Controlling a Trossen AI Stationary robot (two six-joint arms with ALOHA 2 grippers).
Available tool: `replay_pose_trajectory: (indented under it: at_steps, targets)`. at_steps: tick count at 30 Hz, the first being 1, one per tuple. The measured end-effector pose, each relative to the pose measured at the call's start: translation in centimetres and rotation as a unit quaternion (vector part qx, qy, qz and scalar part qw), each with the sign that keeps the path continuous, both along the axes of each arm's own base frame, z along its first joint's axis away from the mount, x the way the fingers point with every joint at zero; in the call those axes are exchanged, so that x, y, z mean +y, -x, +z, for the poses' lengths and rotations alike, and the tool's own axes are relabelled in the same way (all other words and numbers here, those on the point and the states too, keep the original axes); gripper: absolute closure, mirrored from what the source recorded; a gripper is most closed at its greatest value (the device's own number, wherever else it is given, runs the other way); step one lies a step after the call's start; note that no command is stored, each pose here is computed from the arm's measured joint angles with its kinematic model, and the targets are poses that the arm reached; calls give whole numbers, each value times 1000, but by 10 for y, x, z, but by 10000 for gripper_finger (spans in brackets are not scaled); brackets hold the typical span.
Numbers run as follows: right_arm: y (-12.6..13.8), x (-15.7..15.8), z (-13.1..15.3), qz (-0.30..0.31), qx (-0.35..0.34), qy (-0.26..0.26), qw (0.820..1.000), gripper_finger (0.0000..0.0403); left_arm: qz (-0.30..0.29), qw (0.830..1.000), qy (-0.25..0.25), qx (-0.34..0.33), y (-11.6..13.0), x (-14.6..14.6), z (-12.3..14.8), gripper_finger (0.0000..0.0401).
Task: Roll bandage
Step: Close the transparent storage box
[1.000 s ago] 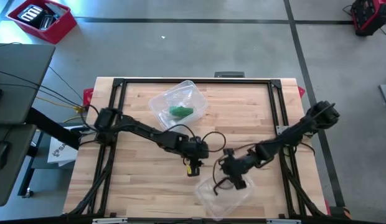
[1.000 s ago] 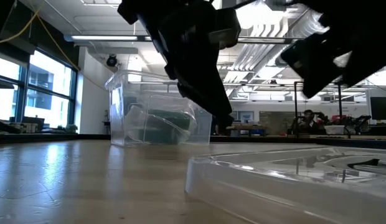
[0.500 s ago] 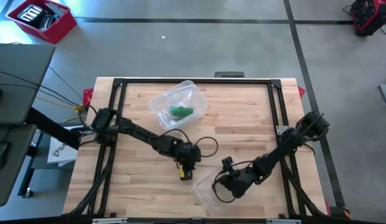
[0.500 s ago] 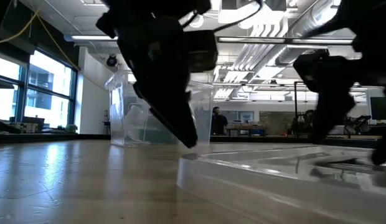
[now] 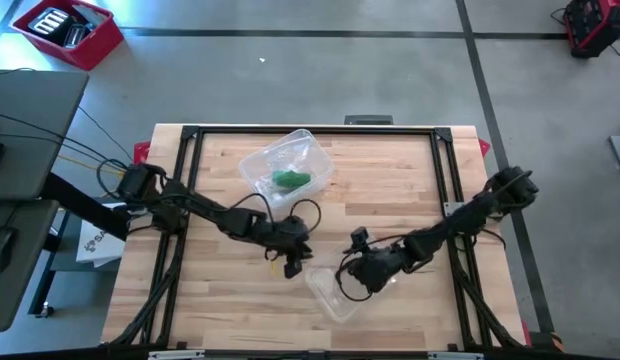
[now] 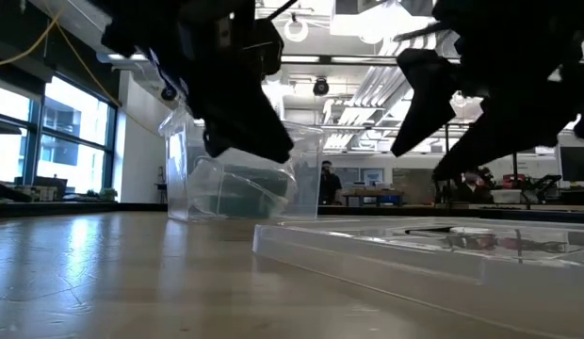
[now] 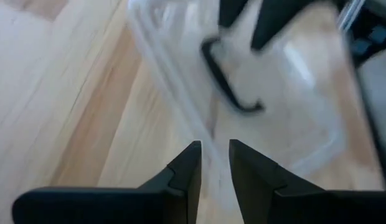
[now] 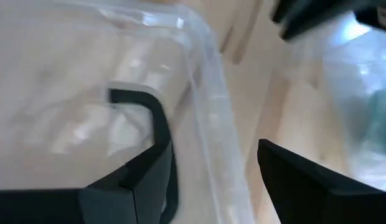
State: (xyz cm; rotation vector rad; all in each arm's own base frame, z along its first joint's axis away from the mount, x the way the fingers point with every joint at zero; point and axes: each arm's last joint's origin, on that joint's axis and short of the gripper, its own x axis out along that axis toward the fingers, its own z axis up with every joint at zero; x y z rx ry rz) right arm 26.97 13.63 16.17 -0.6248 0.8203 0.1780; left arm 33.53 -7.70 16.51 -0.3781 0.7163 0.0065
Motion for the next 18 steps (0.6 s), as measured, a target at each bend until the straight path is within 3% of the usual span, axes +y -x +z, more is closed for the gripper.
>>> replay_pose_trajectory:
  at_steps: [5,10,18]
  targets:
    - [-6,-6,-5,9,29,-72,997,171,4,997,18,-80,-12,10,-27,332]
    - [-9,-7,-21,-13,43,-30,999,171,-12,992,22,-127,-31,9,-47,335]
    - [-14,-6,-35,30,55,-1,998,171,-10,994,47,-97,-50,10,-77,335]
